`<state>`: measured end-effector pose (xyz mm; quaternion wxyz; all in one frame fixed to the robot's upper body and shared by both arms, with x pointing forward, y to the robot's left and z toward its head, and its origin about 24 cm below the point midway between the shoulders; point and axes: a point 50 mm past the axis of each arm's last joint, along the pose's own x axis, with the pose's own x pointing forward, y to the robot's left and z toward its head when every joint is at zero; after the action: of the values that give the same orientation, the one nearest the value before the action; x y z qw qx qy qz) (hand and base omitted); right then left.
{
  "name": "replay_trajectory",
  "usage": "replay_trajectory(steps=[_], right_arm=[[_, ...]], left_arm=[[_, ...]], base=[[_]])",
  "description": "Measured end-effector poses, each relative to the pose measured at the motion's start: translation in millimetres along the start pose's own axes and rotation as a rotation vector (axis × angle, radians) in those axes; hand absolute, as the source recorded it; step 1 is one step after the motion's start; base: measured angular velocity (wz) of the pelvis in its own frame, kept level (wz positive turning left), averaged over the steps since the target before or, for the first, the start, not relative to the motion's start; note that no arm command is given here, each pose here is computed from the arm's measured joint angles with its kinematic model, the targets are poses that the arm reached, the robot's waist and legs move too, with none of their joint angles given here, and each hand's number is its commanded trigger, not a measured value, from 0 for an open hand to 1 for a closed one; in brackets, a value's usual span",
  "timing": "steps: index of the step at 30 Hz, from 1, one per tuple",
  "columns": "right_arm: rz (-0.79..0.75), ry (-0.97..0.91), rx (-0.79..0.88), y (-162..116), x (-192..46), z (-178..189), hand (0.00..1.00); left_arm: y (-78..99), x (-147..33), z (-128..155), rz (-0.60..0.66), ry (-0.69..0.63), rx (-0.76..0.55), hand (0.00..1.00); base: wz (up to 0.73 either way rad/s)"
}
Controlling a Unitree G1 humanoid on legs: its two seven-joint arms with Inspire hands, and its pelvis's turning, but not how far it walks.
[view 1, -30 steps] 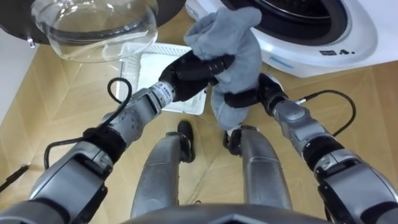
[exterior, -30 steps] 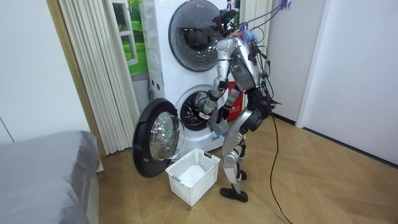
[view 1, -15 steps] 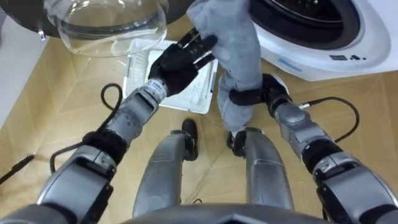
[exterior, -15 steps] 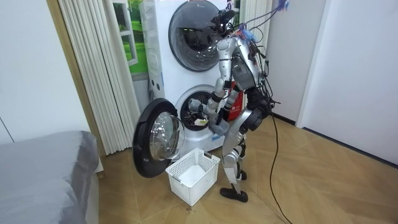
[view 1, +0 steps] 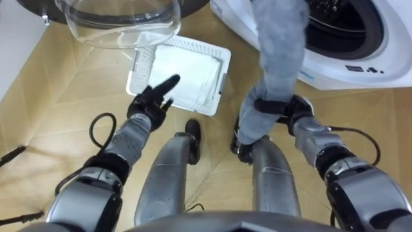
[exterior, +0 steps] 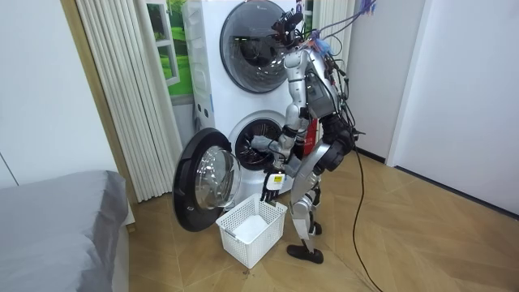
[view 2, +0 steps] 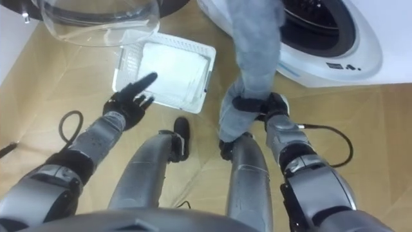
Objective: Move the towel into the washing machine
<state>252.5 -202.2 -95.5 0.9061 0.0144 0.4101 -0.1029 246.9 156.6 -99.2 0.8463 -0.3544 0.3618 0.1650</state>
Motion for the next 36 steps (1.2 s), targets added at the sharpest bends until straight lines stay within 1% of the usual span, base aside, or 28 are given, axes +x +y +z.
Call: replay_trajectory(steps=[4, 5, 7, 11, 13, 17, 19, 21, 22, 25, 30, 31, 32, 33, 34, 36], right_arm=[[-0.003, 0.059, 0.19, -7.1, 1.1, 2.8, 1.0], [-0.002, 0.06, 0.211, -7.5, 1.4, 5.5, 1.0], [0.004, 0.058, 0.286, -12.6, 2.7, 15.9, 1.0], [0.001, 0.038, 0.344, -24.3, 2.7, 27.2, 1.0], [0.019, 0.04, 0.378, -29.4, 2.3, 31.6, 1.0], [0.018, 0.042, 0.447, -44.0, 1.4, 39.1, 1.0], [0.013, 0.019, 0.462, -52.5, -0.1, 53.9, 1.0], [0.025, -0.013, 0.503, -55.8, -1.6, 67.4, 1.0], [0.046, -0.036, 0.55, -54.7, -2.7, 78.1, 1.0], [0.105, -0.098, 0.659, -52.7, -7.1, 107.7, 1.0], [0.186, -0.138, 0.728, -43.6, -11.7, 126.9, 1.0], [0.205, -0.143, 0.747, -41.9, -12.8, 129.9, 0.97], [0.21, -0.145, 0.755, -41.6, -13.2, 131.4, 0.57], [0.223, -0.148, 0.784, -40.4, -14.6, 136.5, 0.04], [0.235, -0.15, 0.825, -38.7, -16.1, 142.4, 0.0], [0.25, -0.154, 0.877, -35.7, -18.7, 150.7, 0.0]], left_arm=[[5.2, 0.1, -2.5, 0.067, 0.018, 0.015, 0.0], [5.7, 0.0, -2.6, 0.074, 0.019, 0.017, 0.0], [6.7, 0.3, -4.2, 0.097, 0.033, 0.062, 0.0], [8.3, 0.1, -4.6, 0.107, 0.041, 0.091, 0.0], [8.7, 0.0, -2.4, 0.116, 0.032, 0.151, 0.0], [12.4, -0.3, -0.2, 0.121, 0.033, 0.199, 0.0], [16.9, -0.6, 3.4, 0.131, 0.029, 0.238, 0.0], [20.8, -1.6, 6.8, 0.137, 0.021, 0.239, 0.0], [26.6, -2.8, 8.6, 0.147, 0.016, 0.247, 0.0], [35.4, -4.4, 12.0, 0.168, 0.011, 0.279, 0.0], [39.5, -6.4, 10.8, 0.17, 0.004, 0.335, 0.0], [39.3, -6.7, 13.2, 0.169, -0.007, 0.339, 0.0], [42.3, -7.5, 11.8, 0.176, -0.004, 0.337, 0.0], [42.0, -7.7, 13.0, 0.176, -0.013, 0.343, 0.0], [42.6, -8.1, 13.3, 0.178, -0.022, 0.346, 0.0], [42.7, -9.0, 12.5, 0.185, -0.032, 0.341, 0.0]], base=[[0.13], [0.07], [0.05], [0.01], [0.0], [0.03], [0.0], [0.0], [0.0], [0.03], [0.04], [0.06], [0.16], [0.19], [0.16], [0.0]])
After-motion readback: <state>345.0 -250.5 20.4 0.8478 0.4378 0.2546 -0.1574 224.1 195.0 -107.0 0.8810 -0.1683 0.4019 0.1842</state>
